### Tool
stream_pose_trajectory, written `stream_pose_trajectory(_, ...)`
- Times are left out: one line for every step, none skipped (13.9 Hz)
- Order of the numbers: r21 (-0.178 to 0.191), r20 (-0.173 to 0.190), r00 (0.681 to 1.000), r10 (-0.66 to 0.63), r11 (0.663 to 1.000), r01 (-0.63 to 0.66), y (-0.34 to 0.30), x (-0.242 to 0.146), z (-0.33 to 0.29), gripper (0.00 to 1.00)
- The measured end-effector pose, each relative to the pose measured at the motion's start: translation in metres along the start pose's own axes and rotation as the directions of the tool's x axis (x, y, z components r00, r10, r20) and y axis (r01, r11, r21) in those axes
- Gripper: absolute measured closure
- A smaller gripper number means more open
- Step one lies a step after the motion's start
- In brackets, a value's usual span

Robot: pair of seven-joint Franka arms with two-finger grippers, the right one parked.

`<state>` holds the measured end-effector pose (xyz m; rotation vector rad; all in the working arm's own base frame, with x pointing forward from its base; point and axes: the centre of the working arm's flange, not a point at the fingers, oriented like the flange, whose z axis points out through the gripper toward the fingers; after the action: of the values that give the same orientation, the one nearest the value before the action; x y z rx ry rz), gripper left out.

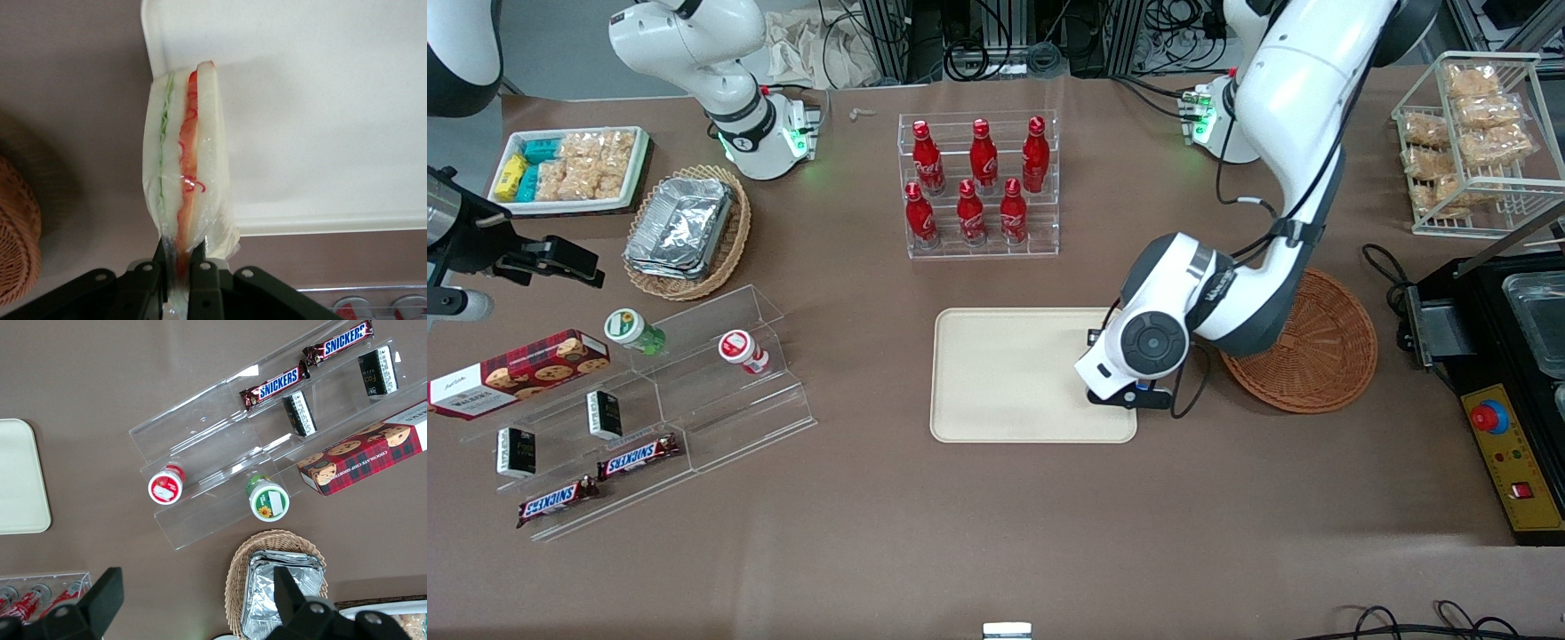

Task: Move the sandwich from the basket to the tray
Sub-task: 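Lower the sandwich onto the tray and open the left gripper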

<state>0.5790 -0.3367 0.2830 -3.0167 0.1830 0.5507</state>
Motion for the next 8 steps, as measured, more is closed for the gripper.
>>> stream_pose_trajectory(0.0, 0.005, 1.0, 0.01, 1.0, -0.01, 0.002, 0.003, 0.008, 0.86)
stream_pose_trajectory(-0.001, 0.01, 1.0, 0.023, 1.0, -0.023, 0.002, 0.006, 0.015, 0.86)
stream_pose_trajectory(0.0, 0.018, 0.999, 0.034, 0.999, -0.034, 0.002, 0.008, 0.021, 0.86)
stream_pose_trajectory(0.001, 0.023, 0.999, 0.038, 0.999, -0.038, 0.002, 0.009, 0.025, 0.86)
stream_pose_trajectory(0.001, 0.026, 0.999, 0.04, 0.999, -0.04, 0.001, 0.01, 0.028, 0.85)
stream_pose_trajectory(0.002, 0.027, 0.999, 0.041, 0.999, -0.041, 0.001, 0.011, 0.029, 0.79)
stream_pose_trajectory(0.001, 0.025, 0.999, 0.04, 0.999, -0.04, 0.0, 0.011, 0.028, 0.79)
stream_pose_trajectory(0.001, 0.024, 0.999, 0.038, 0.999, -0.038, -0.001, 0.012, 0.027, 0.74)
